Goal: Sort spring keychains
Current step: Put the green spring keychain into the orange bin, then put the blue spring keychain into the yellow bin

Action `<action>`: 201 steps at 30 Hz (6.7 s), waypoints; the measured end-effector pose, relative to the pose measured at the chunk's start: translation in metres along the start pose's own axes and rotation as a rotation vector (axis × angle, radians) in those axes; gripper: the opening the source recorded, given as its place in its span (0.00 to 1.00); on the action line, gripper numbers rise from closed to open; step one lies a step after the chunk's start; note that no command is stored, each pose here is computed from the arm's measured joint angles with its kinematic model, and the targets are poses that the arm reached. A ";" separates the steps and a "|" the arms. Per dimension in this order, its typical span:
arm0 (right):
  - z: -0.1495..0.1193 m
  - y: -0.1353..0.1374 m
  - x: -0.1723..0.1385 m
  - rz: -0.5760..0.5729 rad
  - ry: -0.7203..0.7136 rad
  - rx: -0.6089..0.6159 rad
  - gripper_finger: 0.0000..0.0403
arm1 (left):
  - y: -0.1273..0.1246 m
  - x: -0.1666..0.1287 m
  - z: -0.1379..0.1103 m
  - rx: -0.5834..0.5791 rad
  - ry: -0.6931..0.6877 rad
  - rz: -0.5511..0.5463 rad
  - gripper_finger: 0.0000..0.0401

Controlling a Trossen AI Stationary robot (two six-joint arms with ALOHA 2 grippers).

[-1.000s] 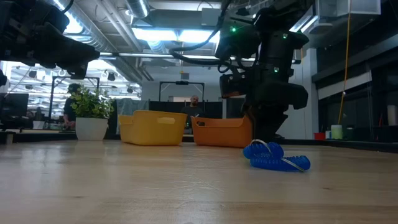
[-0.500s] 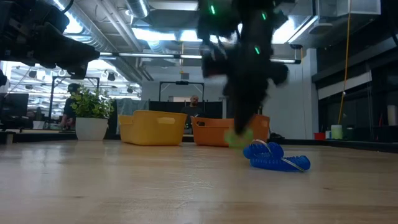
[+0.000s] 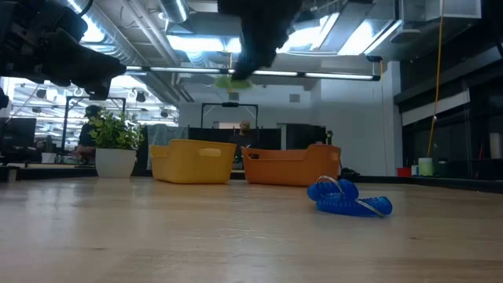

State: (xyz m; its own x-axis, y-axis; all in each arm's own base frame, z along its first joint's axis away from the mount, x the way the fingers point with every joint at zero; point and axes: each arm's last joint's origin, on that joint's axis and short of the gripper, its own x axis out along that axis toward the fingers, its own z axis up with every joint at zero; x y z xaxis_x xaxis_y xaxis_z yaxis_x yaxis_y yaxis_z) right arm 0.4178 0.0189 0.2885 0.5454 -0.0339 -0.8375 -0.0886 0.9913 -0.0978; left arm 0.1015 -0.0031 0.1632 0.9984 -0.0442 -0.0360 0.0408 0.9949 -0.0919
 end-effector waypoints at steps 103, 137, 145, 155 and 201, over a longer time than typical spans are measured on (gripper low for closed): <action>-0.094 -0.210 -0.011 -0.295 0.207 0.483 0.36 | 0.000 0.000 0.000 0.000 0.000 0.000 0.18; -0.055 0.067 0.037 0.258 0.246 0.079 0.37 | 0.000 0.000 0.000 0.000 0.000 0.000 0.18; -0.089 0.114 0.060 0.237 0.233 0.032 0.37 | 0.000 0.000 0.000 0.000 0.000 0.000 0.17; -0.106 0.114 0.071 0.154 0.248 0.036 0.37 | 0.000 0.000 0.000 0.000 0.000 0.000 0.17; -0.109 0.108 0.081 0.275 0.196 0.060 0.21 | 0.000 0.000 0.000 0.000 0.000 0.000 0.18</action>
State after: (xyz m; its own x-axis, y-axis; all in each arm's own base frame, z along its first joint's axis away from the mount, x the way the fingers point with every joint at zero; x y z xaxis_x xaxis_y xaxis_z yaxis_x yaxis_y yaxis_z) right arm 0.3612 0.1089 0.1517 0.3367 0.2179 -0.9161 -0.1575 0.9722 0.1734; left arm 0.1015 -0.0031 0.1632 0.9984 -0.0444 -0.0360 0.0410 0.9949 -0.0919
